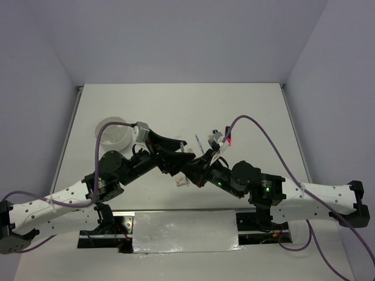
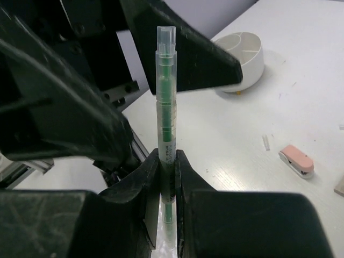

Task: Sort the stationery into containers
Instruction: Close the pen cap on the pen.

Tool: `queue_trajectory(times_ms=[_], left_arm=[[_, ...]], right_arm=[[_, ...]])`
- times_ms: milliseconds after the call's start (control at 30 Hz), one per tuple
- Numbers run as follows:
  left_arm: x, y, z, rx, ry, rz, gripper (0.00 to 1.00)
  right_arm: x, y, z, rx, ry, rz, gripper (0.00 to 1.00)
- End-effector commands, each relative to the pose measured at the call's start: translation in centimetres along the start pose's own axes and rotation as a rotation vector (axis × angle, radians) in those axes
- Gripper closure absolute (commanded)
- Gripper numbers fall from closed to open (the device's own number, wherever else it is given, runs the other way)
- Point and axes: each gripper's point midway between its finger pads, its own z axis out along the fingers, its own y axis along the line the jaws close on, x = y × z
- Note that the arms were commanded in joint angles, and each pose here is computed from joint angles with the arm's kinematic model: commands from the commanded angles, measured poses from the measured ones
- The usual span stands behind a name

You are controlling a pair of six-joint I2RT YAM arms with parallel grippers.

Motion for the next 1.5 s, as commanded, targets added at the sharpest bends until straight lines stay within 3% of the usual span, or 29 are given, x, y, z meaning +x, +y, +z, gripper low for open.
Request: queue_trajectory(times_ms=[0,100,333,400,567,633,733,1100,1467], left_arm=[[-4.4,-1.0,0.4,-0.029,-0.1,0.018,0.19],[-5.3,-0.1,0.1,-0.096,-0.121,0.017,0.25],[-4.5,1.0,-0.3,-0.138,-0.111,0.0,0.52],[-4.1,1.0,-0.3,-0.135,-0.105,-0.005,0.53],[-3.5,1.0,-0.1,-0.128,-0.085,-0.014,0.75],[-3.3,1.0,0.0,-0.127,-0.07,-0.013,0.92],[-2.7,0.7,0.2,-0.112,-0.042,-0.014,1.0],[1.4,2.1,-0.1,-0.119,0.06,-0.023,1.0],[4.7,1.7,0.0,-0.061,0.128,-0.056,1.0]], right_arm=[[-0.9,0.4,0.3,-0.009,-0.03,0.006,1.0],[-0.8,0.2,0.4,0.001,-0.03,0.01,1.0],[-1.1,0.3,0.5,0.004,-0.031,0.01,1.0],[-1.0,0.3,0.6,0.005,-0.032,0.009,1.0],[-1.2,0.4,0.8,0.012,-0.029,0.0,1.0],[-1.6,0.4,0.9,0.017,-0.035,-0.007,1.0],[-2.6,0.1,1.1,0.04,-0.065,-0.034,1.0],[-12.1,0.2,2.1,0.018,-0.275,-0.077,1.0],[-17.4,1.0,1.7,0.017,-0.363,-0.103,1.0]])
